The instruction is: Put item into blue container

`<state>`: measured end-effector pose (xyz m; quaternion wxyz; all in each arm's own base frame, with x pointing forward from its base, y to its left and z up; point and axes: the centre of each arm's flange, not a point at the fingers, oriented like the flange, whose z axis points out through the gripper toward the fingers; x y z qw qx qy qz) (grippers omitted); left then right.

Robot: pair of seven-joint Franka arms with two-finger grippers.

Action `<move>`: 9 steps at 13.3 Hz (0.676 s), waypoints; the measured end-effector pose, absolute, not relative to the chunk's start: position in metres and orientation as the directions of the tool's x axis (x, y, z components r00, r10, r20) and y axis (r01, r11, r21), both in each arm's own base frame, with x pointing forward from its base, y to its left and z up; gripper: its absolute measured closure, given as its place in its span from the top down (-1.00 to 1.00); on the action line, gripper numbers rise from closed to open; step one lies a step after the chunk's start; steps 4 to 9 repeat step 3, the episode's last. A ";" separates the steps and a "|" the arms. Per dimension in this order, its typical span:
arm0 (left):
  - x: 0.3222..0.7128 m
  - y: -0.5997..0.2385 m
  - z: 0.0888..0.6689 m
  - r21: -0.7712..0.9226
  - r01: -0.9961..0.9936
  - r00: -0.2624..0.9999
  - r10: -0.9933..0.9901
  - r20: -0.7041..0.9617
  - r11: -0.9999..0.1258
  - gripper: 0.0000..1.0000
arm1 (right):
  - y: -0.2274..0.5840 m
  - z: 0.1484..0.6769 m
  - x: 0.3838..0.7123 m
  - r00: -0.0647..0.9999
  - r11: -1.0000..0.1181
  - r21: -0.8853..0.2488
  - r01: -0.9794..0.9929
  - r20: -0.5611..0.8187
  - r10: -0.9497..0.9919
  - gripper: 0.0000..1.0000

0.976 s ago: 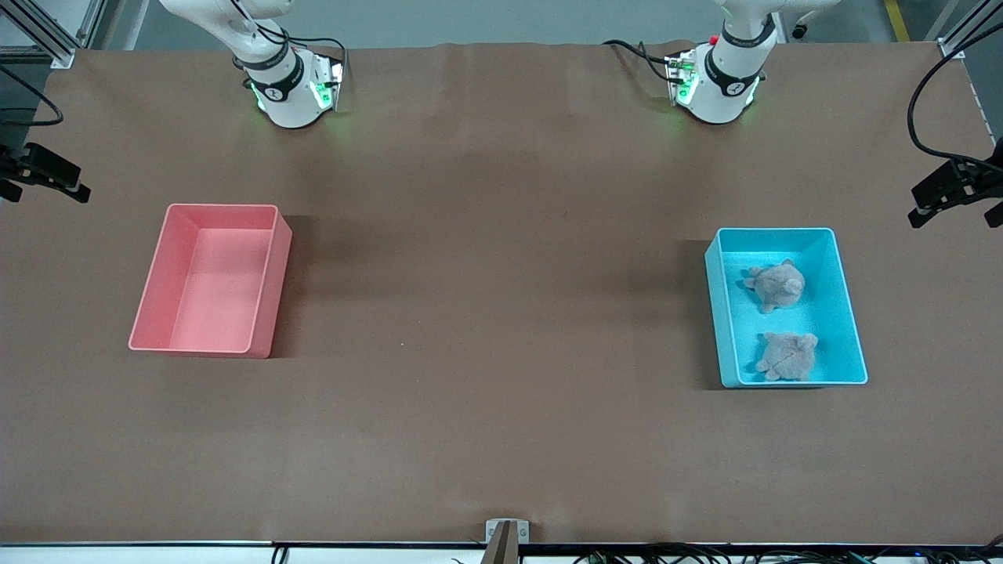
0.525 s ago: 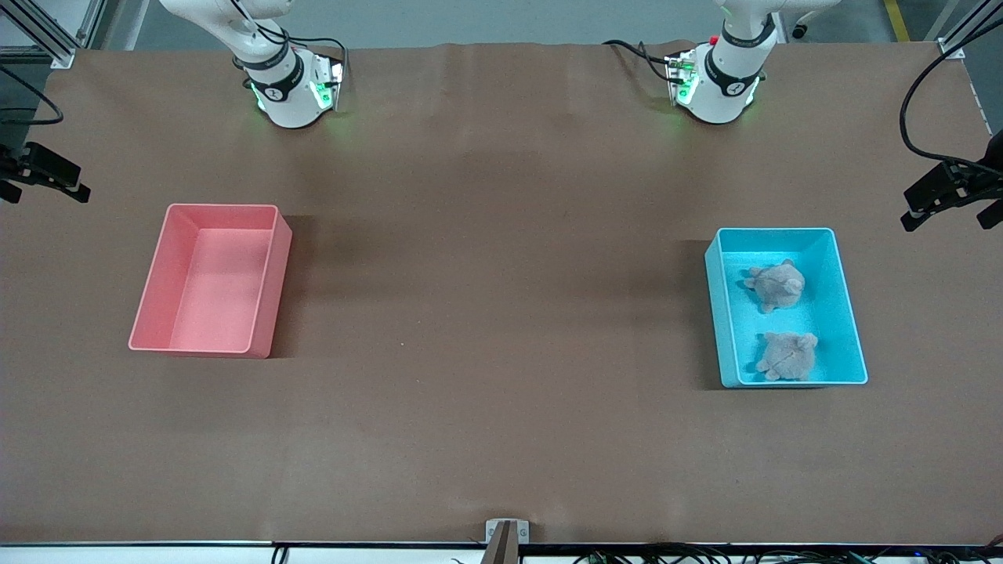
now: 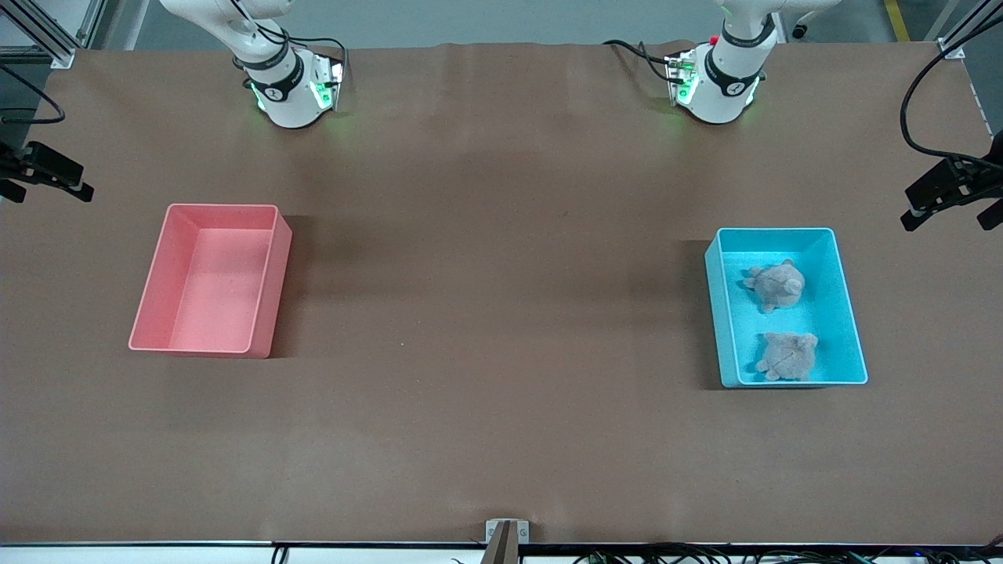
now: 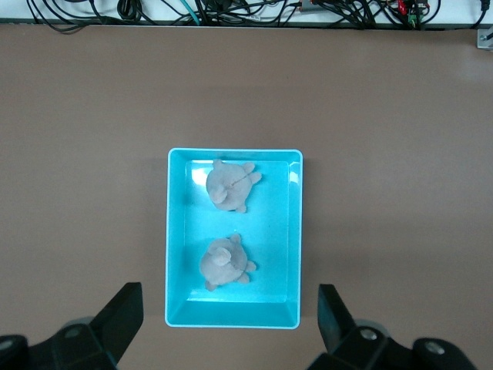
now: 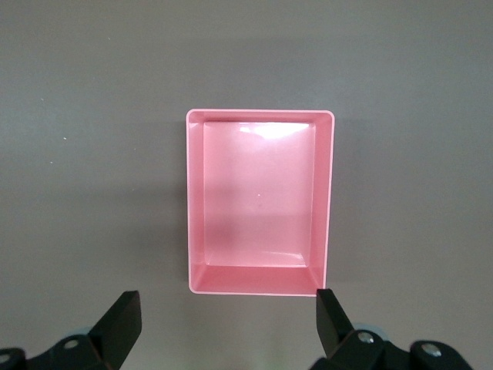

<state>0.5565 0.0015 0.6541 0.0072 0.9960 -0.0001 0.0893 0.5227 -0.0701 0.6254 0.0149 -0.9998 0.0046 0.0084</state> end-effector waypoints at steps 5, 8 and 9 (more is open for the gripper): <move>0.557 0.000 0.653 0.014 -0.003 0.985 -0.001 0.175 -1.000 1.00 | -0.070 0.625 0.522 1.000 -0.999 -0.031 -0.010 -0.022 -0.009 1.00; 0.557 0.000 0.653 0.014 -0.003 0.985 -0.001 0.175 -1.000 1.00 | -0.070 0.625 0.522 1.000 -0.999 -0.031 -0.010 -0.022 -0.009 1.00; 0.557 0.000 0.653 0.014 -0.003 0.985 -0.001 0.175 -1.000 1.00 | -0.070 0.625 0.522 1.000 -0.999 -0.031 -0.010 -0.022 -0.009 1.00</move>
